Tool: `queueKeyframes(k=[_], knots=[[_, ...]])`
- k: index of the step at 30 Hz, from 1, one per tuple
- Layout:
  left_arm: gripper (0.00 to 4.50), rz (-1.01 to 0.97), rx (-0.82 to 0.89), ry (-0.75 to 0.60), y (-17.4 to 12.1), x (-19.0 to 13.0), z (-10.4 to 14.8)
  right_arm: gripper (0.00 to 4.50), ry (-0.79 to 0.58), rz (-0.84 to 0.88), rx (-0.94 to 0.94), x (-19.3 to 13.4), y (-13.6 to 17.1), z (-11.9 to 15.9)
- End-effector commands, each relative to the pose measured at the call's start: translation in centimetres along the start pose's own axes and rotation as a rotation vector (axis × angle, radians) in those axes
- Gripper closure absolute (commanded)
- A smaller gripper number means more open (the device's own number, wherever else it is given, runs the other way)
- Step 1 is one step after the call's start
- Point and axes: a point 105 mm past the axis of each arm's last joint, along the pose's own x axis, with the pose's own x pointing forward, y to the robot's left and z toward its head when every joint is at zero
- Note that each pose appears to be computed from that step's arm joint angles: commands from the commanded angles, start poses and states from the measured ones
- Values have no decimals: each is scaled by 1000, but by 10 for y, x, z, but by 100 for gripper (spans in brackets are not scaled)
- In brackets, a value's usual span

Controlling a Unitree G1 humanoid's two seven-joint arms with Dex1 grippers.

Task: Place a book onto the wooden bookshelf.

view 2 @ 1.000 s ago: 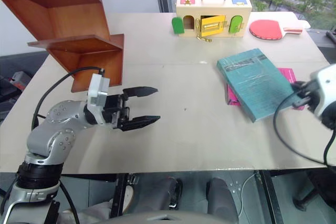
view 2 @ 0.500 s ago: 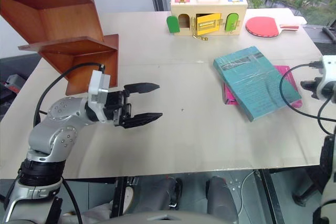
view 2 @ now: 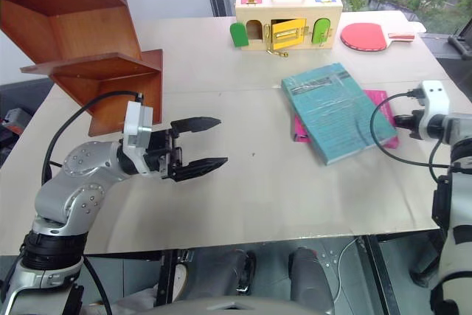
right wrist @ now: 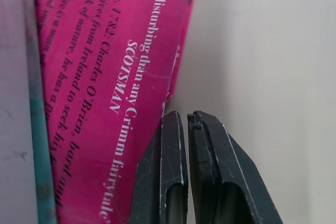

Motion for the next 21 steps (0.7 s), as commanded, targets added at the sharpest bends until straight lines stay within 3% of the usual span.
queueKeyframes(k=[1,11,21], knots=[[0,3,56,-14,-4,-4,12,423,-75,87,-56,1,16,22],[0,23,48,10,-4,-11,9,423,-133,338,-112,25,75,32],[0,77,23,55,1,-26,-2,423,-197,478,-172,28,124,44]])
